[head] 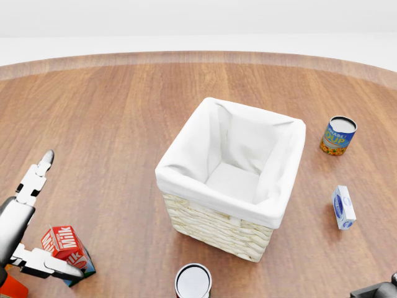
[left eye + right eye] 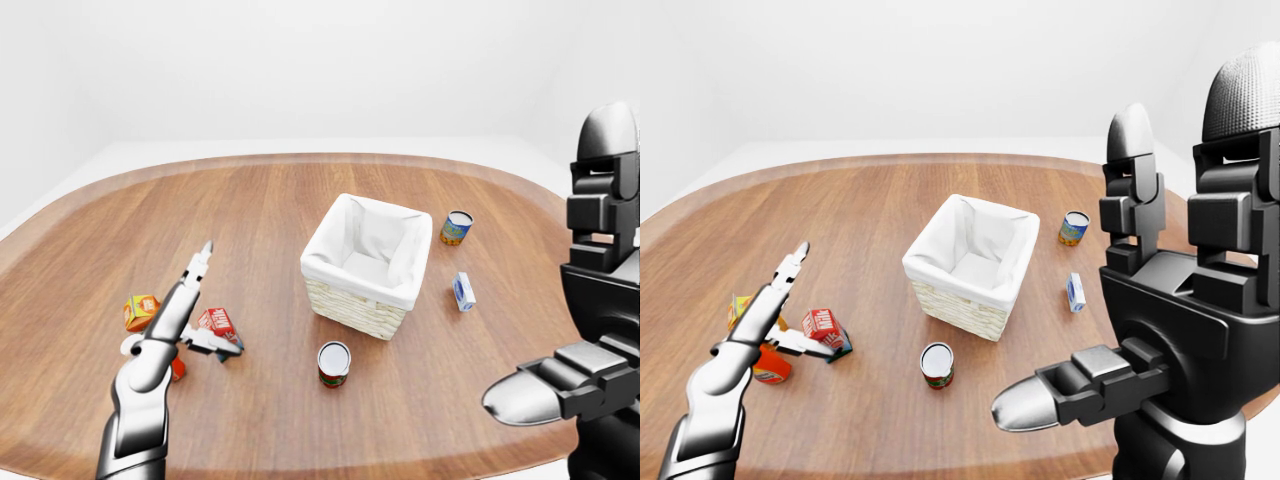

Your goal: Pick the milk and place it in the basket.

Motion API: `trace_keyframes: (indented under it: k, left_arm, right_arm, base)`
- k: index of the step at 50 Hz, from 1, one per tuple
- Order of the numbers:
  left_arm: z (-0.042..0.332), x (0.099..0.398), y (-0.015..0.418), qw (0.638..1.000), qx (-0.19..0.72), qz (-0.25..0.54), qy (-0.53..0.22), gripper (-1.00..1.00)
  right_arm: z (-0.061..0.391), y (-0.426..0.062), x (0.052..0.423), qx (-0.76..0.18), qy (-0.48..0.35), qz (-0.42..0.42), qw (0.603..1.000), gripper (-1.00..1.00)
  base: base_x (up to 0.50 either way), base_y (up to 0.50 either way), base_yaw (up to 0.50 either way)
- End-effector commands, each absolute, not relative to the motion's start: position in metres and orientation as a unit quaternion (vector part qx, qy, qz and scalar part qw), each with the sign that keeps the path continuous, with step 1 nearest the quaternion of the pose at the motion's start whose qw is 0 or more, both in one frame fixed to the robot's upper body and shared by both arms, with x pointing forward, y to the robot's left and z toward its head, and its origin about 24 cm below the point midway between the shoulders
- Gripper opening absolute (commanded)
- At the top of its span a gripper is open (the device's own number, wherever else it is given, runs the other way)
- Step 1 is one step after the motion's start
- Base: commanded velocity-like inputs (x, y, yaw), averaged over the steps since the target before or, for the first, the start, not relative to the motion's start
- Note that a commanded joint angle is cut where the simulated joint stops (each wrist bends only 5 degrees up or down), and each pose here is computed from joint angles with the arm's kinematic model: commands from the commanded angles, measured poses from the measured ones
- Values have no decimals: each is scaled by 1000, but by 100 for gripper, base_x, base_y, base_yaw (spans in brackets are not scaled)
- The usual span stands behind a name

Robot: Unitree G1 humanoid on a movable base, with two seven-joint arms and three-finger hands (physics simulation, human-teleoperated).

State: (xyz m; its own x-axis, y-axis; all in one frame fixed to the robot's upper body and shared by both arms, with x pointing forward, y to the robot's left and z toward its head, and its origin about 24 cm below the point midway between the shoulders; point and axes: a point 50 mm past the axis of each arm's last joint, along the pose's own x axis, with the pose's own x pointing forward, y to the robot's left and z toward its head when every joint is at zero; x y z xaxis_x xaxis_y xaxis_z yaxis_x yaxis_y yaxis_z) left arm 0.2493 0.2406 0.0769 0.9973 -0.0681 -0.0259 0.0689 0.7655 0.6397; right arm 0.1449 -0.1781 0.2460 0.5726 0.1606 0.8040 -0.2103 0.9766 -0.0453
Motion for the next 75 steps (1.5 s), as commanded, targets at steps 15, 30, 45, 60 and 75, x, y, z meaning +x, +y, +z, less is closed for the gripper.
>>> trace_keyframes:
  k: [15, 30, 45, 60, 75]
  left_arm:
    - [61, 259, 249, 938, 345, -19, 34, 100]
    - [31, 270, 263, 932, 347, -3, 102, 100]
    - [10, 279, 271, 928, 339, 11, 153, 100]
    - [-8, 282, 273, 919, 342, 9, 197, 100]
    - [-11, 283, 268, 931, 303, -15, 204, -100]
  right_arm:
    - [246, -179, 145, 28, -450, 102, 886, 100]
    - [245, -178, 145, 25, -449, 102, 887, 100]
    - [245, -178, 145, 24, -449, 103, 887, 100]
    - [245, -178, 145, 23, -448, 102, 888, 100]
    - [247, -180, 145, 25, -455, 96, 885, 100]
  base:
    - [0, 0, 0]
    - [0, 0, 0]
    - [0, 0, 0]
    - [0, 0, 0]
    - [0, 0, 0]
